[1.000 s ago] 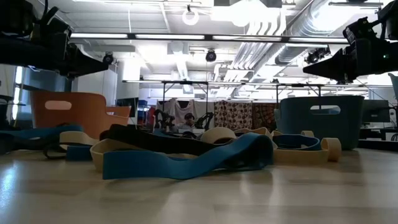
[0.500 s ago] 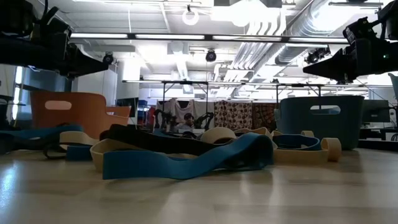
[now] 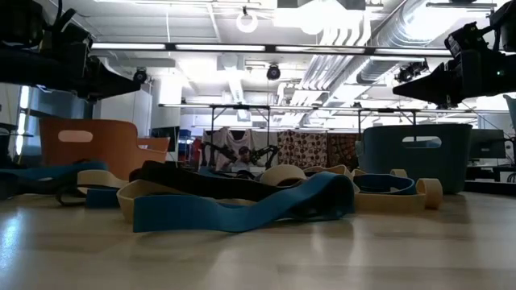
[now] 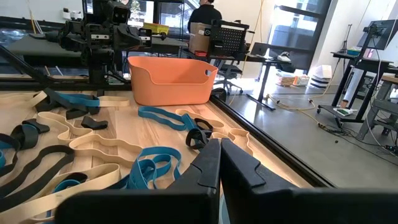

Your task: Sort rubber bands into baskets

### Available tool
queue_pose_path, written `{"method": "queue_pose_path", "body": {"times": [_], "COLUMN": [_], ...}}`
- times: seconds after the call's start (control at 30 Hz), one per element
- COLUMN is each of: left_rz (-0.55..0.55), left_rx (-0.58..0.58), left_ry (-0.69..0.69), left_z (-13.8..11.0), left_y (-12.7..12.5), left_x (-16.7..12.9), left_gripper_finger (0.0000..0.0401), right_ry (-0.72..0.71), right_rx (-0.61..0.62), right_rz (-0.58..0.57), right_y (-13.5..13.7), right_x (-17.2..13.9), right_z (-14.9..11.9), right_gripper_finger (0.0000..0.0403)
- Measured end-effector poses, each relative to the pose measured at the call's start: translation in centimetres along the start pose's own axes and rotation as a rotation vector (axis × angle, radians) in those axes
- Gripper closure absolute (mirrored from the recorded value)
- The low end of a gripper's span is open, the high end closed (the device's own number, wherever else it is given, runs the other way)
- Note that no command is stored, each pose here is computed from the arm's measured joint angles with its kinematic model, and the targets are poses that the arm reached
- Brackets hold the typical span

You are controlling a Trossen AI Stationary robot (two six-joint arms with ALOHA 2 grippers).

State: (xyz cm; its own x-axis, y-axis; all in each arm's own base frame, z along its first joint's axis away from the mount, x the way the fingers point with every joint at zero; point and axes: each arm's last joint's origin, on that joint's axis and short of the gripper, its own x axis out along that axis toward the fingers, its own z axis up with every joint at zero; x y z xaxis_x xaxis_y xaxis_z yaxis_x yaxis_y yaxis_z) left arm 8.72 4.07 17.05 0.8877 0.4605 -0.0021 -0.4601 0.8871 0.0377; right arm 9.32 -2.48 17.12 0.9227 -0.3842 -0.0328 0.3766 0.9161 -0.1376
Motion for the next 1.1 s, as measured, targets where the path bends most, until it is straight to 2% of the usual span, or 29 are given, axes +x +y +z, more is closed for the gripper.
{"method": "queue_pose_path", "body": {"times": [0.53,0.63,0.83,1.1], "left_rz": [0.000,0.000,0.000,0.000], "left_rx": [0.000,0.000,0.000,0.000], "left_ry": [0.000,0.000,0.000,0.000], "left_z": [0.01,0.00,0.01,0.00], "left_y": [0.00,0.00,0.00,0.00], "left_x": [0.00,0.00,0.00,0.00], "left_gripper_finger": [0.0401,0.0401,0.0401,0.0401], "right_ry": [0.000,-0.001,-0.024,-0.099], "right_rx": [-0.012,0.041,0.233,0.353], "right_rz": [0.000,0.000,-0.001,0.001], "right_y": [0.00,0.00,-0.03,-0.14], "right_x": [0.00,0.00,-0.01,-0.05], "right_z": [0.00,0.01,0.23,0.95], "right_gripper_finger": [0.0402,0.0402,0.0402,0.0402]}}
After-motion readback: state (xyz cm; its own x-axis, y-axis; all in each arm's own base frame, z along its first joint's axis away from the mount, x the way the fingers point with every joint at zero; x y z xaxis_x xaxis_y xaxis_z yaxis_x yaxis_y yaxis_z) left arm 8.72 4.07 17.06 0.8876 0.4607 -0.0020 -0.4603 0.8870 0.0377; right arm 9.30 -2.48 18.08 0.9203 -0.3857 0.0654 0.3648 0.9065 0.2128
